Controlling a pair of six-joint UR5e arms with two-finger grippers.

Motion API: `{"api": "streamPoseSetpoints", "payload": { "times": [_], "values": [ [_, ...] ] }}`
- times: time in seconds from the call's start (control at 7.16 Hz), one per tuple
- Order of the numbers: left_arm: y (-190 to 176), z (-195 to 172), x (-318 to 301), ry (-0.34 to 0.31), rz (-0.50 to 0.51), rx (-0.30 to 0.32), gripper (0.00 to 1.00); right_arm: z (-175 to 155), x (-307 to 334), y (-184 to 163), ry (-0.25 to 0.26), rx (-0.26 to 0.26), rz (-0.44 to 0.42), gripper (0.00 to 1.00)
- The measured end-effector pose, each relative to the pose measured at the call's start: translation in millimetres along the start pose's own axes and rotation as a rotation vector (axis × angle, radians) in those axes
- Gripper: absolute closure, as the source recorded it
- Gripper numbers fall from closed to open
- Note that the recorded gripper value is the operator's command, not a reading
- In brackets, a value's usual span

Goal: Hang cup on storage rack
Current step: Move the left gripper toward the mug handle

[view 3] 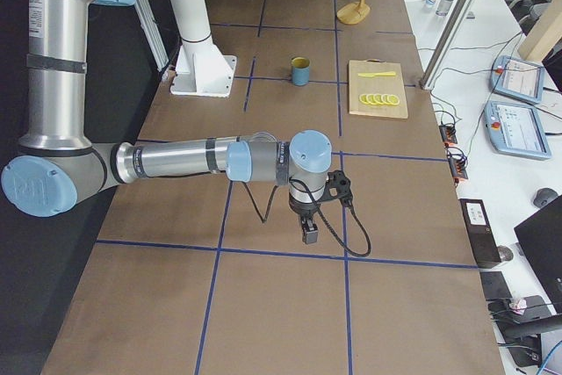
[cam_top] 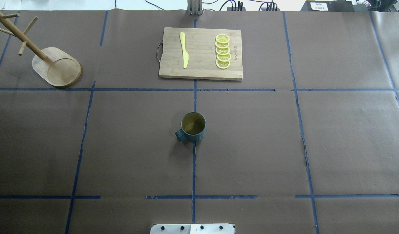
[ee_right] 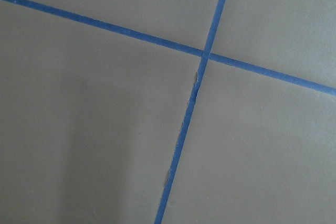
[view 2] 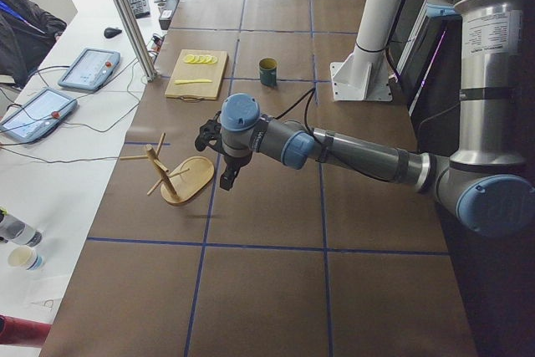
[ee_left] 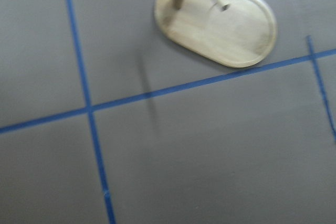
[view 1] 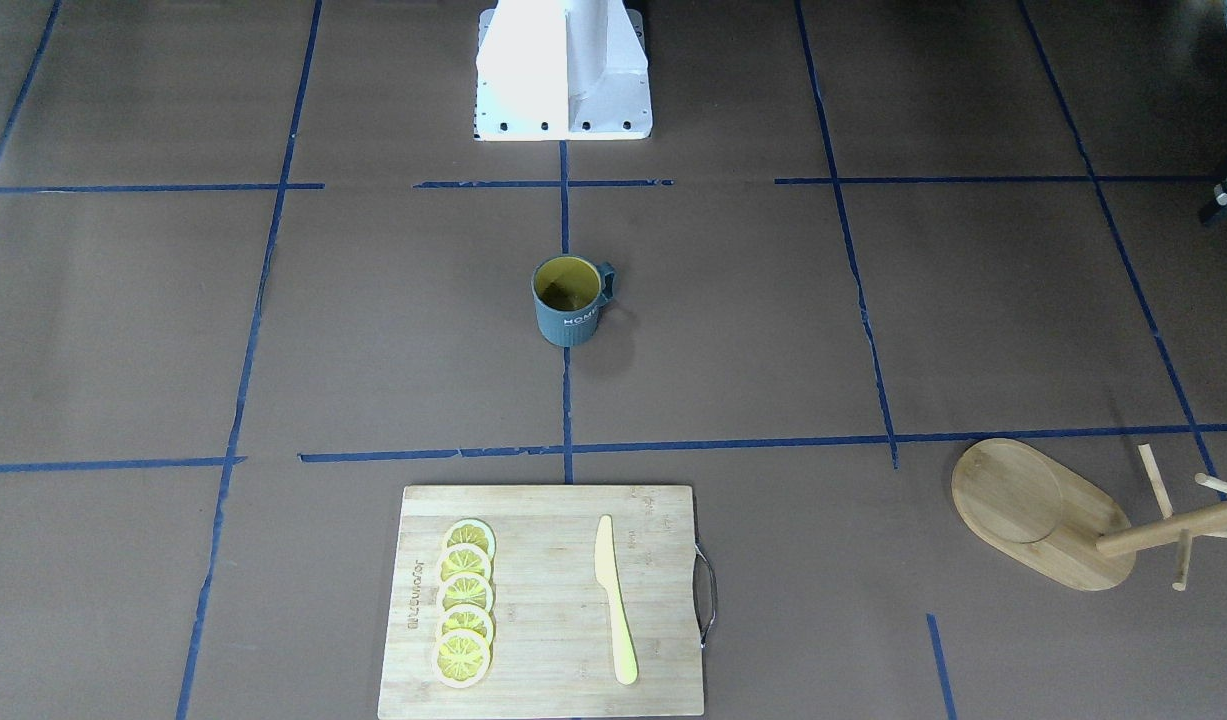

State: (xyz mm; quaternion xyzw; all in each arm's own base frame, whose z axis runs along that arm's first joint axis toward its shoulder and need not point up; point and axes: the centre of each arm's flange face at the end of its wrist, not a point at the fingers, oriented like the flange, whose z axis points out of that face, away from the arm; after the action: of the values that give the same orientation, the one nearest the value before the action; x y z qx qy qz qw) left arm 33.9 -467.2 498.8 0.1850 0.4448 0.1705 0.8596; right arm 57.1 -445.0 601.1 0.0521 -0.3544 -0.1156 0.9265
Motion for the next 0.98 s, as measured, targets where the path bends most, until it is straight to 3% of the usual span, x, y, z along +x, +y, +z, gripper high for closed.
{"api": "streamPoseSetpoints", "payload": {
  "times": [0.28, 0.56, 0.98],
  "values": [
    [-16.7, 39.3, 74.7, 0.106, 0.148, 0.09, 0.01, -1.5, -1.0, 0.4, 0.0, 0.003, 0.006, 0.0],
    [-43.3, 90.9, 170.5, 0.183, 0.211, 0.208, 0.01, -1.5, -0.6, 0.6, 0.002, 0.003, 0.008, 0.0],
    [-58.0, 174.8, 318.8, 0.188, 0.302, 0.345, 0.01, -0.9, -0.2, 1.2, 0.002, 0.001, 0.009, 0.0]
  ]
}}
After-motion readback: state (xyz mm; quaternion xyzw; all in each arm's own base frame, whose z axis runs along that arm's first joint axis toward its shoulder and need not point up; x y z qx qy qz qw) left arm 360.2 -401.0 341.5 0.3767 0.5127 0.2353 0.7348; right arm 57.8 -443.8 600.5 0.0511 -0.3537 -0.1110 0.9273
